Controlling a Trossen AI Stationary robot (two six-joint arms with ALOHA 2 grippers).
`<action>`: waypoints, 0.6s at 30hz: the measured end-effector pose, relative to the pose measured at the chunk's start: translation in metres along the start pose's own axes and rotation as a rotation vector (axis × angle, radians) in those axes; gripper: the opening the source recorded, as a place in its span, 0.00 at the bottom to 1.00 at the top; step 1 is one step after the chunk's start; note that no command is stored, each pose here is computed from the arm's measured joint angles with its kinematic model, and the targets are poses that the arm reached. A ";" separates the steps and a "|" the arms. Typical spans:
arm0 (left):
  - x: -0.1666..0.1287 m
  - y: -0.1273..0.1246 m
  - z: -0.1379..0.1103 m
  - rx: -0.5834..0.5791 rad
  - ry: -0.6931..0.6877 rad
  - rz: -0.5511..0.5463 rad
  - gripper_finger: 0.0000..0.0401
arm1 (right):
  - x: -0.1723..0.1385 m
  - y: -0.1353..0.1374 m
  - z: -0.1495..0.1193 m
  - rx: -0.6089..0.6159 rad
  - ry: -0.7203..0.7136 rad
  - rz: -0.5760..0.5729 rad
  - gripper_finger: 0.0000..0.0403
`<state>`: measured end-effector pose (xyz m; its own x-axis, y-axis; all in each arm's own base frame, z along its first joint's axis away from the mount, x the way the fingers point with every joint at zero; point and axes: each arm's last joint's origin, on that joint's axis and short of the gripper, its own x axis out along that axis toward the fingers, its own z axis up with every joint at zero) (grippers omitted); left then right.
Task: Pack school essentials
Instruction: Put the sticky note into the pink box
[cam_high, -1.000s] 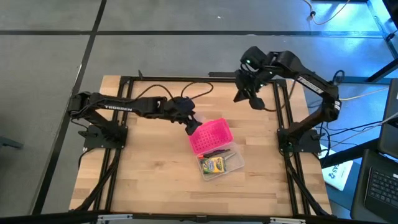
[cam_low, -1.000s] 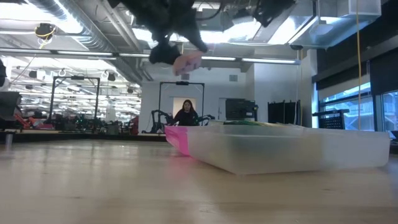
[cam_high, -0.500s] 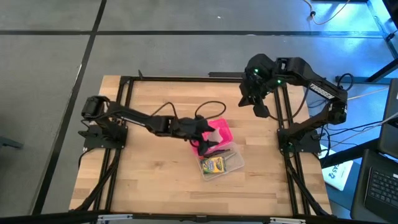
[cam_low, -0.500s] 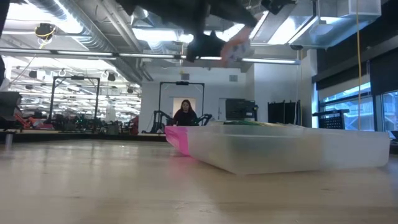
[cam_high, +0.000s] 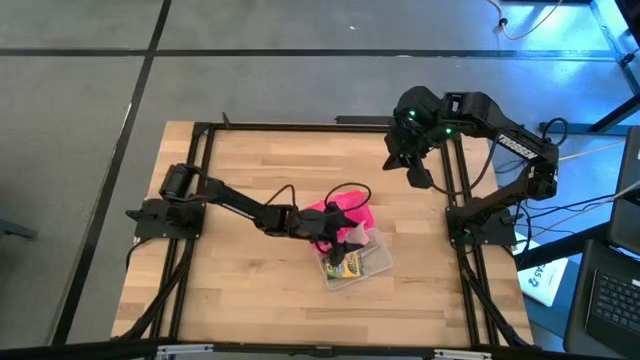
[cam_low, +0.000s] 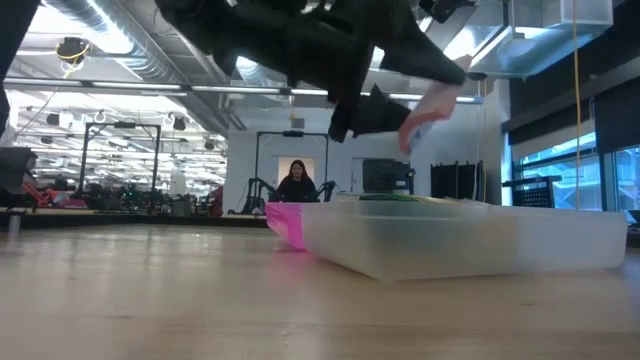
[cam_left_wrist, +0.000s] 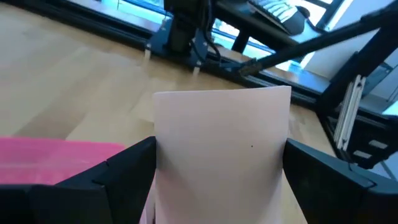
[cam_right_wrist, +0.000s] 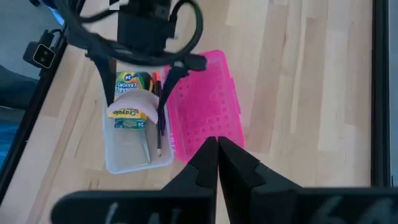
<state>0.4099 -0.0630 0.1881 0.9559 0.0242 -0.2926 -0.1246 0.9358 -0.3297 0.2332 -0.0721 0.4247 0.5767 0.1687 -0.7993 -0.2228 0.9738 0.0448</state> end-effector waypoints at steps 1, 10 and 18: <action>0.002 -0.001 -0.004 0.002 0.003 -0.003 0.81 | 0.000 0.000 0.000 -0.001 0.000 0.000 0.04; 0.007 -0.012 -0.020 0.011 0.017 -0.055 0.81 | 0.000 0.004 0.001 -0.023 -0.057 0.137 0.04; 0.007 -0.012 -0.020 0.011 0.015 -0.057 0.81 | 0.000 0.005 0.002 -0.050 -0.079 0.165 0.04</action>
<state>0.4126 -0.0813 0.1726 0.9574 -0.0345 -0.2868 -0.0669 0.9395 -0.3361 0.2334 -0.0672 0.4262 0.5889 0.3385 -0.7339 -0.3572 0.9236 0.1393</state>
